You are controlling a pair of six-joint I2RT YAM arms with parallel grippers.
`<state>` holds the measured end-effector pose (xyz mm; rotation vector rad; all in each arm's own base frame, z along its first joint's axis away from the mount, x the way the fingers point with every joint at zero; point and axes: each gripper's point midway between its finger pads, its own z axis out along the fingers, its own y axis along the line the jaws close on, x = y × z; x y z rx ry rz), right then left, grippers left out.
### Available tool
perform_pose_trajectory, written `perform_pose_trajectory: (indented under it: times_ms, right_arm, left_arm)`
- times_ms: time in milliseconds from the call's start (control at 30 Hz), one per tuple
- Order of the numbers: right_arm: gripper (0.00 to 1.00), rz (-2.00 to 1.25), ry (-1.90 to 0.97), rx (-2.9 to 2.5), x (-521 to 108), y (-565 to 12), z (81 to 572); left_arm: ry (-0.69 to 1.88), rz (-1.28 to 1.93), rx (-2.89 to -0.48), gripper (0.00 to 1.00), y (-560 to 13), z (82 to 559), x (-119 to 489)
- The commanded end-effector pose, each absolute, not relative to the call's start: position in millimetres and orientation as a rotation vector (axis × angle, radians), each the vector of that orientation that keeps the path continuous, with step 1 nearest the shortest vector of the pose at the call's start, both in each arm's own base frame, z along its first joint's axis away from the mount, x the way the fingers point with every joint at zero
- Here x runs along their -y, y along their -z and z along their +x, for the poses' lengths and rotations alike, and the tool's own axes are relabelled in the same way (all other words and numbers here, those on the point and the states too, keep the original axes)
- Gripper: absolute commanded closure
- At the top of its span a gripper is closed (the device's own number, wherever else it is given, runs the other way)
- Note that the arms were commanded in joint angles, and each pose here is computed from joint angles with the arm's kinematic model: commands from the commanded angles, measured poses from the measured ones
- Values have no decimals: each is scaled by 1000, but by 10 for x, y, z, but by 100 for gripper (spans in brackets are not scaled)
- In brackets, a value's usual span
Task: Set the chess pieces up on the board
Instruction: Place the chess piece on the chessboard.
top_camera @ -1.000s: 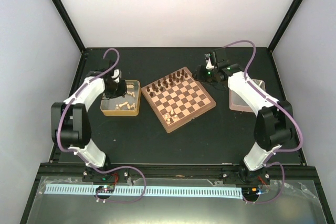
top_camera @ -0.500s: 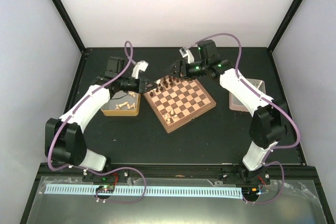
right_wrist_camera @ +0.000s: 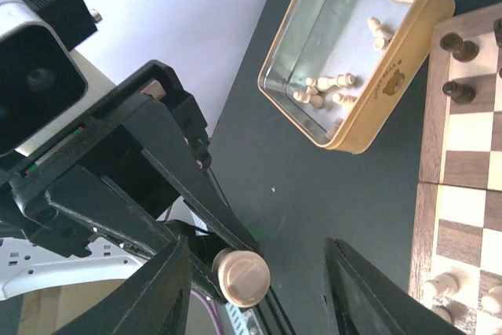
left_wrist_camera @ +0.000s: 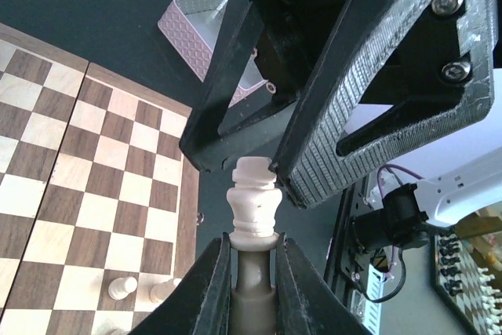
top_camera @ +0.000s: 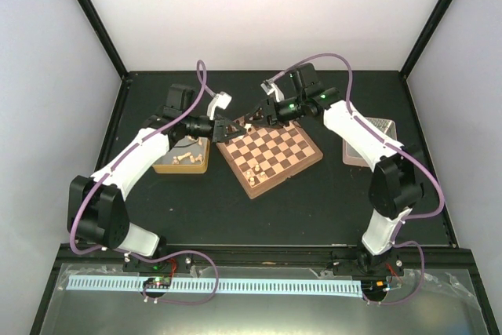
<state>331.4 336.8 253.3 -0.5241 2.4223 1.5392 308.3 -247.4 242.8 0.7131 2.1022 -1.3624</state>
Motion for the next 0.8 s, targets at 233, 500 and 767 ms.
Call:
perform_pose_trajectory:
  times_ms: [233, 500, 767]
  right_arm:
    - [66, -536, -1632, -2488, -3399, -2432, 3142]
    - [94, -566, -1650, -2424, -3438, -2582, 3120]
    - [99, -443, -1194, -2398, -3129, -2491, 3449]
  left_arm:
    - [1405, 812, -1991, 98, -2610, 3085, 2600]
    - [1386, 800, -2017, 94, -2575, 3113, 2592]
    - [1169, 574, -2195, 45, -2342, 3428, 2371]
